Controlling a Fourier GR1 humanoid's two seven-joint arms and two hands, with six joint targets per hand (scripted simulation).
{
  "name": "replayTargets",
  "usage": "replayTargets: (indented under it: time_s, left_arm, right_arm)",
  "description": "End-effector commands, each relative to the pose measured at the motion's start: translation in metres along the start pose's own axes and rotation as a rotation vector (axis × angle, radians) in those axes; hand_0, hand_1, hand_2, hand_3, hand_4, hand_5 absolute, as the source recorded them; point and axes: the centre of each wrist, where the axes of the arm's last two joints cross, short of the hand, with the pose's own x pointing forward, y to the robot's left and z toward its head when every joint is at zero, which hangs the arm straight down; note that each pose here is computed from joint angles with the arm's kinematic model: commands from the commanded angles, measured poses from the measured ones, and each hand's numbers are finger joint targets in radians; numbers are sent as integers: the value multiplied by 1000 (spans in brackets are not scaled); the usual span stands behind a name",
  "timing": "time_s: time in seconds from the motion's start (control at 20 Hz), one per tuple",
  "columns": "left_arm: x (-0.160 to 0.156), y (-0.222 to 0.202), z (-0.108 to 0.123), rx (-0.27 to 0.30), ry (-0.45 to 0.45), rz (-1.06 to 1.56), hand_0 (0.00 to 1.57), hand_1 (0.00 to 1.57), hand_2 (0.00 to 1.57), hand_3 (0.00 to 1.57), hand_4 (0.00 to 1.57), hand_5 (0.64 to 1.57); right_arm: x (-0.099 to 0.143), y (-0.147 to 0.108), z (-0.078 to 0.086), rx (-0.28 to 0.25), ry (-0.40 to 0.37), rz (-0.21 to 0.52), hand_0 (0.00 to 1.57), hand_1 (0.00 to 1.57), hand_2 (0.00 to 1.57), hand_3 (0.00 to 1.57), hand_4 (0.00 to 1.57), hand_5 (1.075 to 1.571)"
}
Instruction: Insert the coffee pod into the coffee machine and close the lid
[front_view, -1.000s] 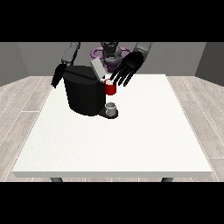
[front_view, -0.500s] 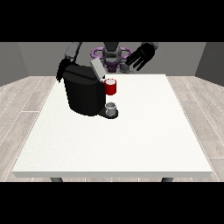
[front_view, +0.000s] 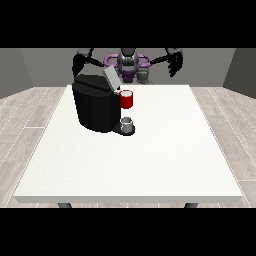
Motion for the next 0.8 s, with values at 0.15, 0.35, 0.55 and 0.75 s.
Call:
replayTargets:
  time_s: [0.15, 0.35, 0.55, 0.75]
  left_arm:
    - [-47, -28, 39, -13, 100, 122, 0, 0, 0, 0, 386, 1571]
    - [-46, -31, 42, -2, 141, 158, 0, 0, 0, 0, 390, 1571]
    - [-36, -38, 43, -21, 98, 174, 0, 0, 0, 0, 457, 1571]
    - [-20, -31, 44, -32, 13, 155, 0, 0, 0, 0, 396, 1571]
  right_arm:
    - [30, 11, -6, 105, -63, -4, 0, 0, 0, 0, 62, 1571]
    - [50, 8, -12, 165, -107, 55, 0, 0, 0, 0, 251, 1571]
    - [67, -15, -36, 85, -87, 30, 0, 0, 0, 0, 0, 1571]
    - [78, -31, -49, 85, -83, 2, 0, 0, 0, 0, 108, 1571]
